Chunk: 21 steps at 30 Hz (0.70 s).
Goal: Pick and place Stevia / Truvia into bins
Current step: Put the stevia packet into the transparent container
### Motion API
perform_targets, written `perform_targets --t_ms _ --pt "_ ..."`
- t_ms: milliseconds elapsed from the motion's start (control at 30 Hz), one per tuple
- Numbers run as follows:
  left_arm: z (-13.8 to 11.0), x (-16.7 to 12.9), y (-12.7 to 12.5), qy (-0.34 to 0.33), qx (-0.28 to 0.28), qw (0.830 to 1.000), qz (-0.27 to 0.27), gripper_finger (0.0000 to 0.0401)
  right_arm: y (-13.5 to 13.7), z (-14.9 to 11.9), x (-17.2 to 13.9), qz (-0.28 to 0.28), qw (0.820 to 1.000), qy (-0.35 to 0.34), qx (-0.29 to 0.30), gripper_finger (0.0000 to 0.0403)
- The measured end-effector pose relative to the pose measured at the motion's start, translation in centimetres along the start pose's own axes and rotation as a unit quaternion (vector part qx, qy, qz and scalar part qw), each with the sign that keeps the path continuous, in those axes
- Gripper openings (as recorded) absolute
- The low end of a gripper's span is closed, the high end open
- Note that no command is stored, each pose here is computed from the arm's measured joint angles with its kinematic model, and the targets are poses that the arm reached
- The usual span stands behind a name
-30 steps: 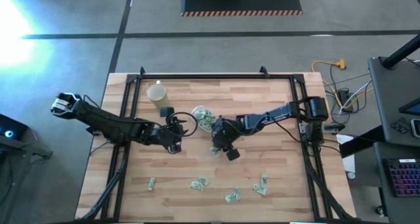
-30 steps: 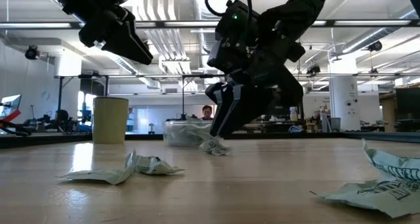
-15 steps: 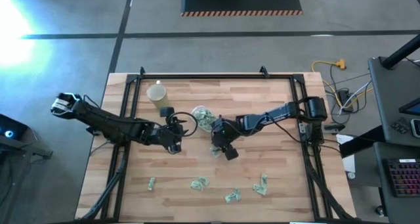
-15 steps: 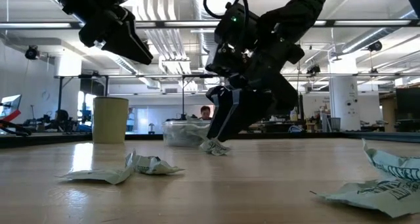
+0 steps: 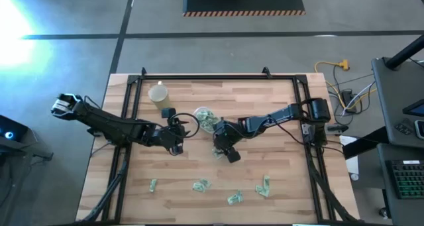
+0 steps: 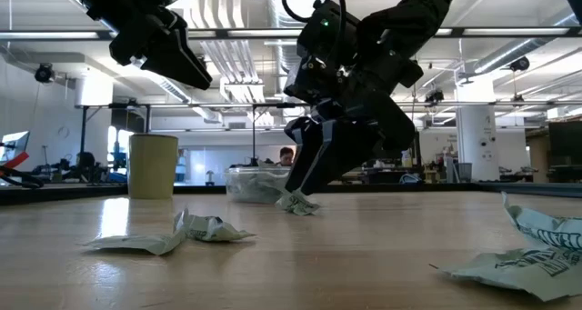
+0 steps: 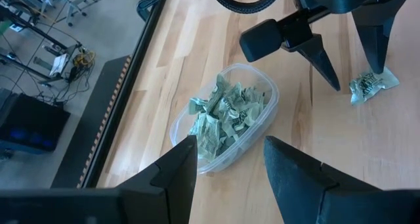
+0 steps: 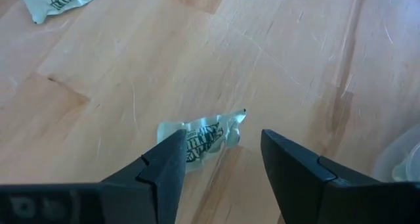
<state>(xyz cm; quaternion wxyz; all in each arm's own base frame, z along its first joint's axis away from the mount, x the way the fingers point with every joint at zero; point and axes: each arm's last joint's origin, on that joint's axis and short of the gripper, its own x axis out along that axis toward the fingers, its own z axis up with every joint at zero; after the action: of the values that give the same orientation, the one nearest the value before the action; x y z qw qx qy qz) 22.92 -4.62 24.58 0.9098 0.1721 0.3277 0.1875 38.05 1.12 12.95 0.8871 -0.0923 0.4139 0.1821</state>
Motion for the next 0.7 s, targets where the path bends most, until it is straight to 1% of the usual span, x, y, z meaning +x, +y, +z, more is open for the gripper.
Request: perform_targets --t_ms 233,300,500,700 --pt "0.0 0.0 0.0 0.0 0.0 1.0 0.0 0.016 -0.09 -0.04 0.64 -0.002 1.0 -0.009 -0.003 0.0187" --pt "0.0 0.01 0.0 0.0 0.0 1.0 0.0 0.016 -0.02 -0.28 0.76 0.001 1.0 -0.002 -0.002 0.0187" --pt "-0.02 0.01 -0.01 0.001 0.001 1.0 0.0 0.016 -0.05 -0.13 0.69 -0.001 1.0 -0.007 -0.005 0.0186" --pt "-0.02 0.01 -0.01 0.0 0.001 1.0 0.0 0.016 -0.04 -0.13 0.71 -0.001 1.0 -0.007 -0.005 0.0162"
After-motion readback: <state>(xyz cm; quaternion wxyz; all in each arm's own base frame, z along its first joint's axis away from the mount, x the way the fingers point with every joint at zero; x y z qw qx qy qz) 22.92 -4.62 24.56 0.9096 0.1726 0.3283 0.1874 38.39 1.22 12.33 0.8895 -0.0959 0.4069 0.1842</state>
